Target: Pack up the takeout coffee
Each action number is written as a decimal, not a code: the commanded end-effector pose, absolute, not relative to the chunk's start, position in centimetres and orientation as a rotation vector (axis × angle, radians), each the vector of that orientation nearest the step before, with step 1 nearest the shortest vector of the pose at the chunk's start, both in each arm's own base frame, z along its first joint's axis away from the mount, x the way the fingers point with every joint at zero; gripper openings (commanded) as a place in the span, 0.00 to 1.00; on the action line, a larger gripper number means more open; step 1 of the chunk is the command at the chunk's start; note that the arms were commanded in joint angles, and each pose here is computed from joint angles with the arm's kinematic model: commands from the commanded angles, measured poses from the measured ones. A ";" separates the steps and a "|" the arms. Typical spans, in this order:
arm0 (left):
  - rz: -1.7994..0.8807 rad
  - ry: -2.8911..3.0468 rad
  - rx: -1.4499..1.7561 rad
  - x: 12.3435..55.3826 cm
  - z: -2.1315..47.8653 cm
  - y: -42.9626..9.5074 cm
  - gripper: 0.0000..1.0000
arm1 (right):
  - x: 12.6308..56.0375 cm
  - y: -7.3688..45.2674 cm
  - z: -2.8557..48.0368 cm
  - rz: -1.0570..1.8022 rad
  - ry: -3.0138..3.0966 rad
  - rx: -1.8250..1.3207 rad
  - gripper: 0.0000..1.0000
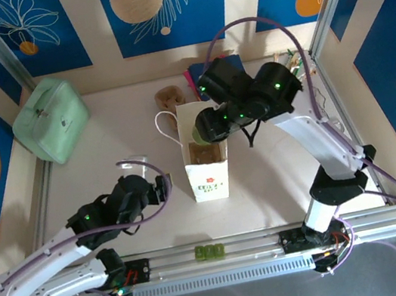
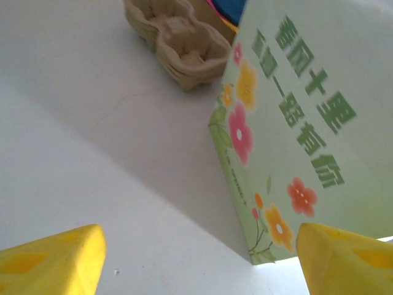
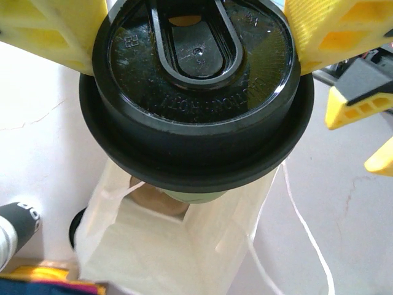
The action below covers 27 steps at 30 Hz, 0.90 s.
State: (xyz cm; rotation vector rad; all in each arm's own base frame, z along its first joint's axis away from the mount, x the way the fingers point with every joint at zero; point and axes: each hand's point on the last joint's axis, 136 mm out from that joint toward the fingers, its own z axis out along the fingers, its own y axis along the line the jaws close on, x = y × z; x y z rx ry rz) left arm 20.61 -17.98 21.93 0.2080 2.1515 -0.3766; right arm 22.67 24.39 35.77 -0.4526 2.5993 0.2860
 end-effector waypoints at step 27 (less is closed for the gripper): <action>-0.677 1.990 0.675 18.7 19.4 -31.4 0.65 | 20.2 22.0 28.3 0.074 2.971 -0.496 0.62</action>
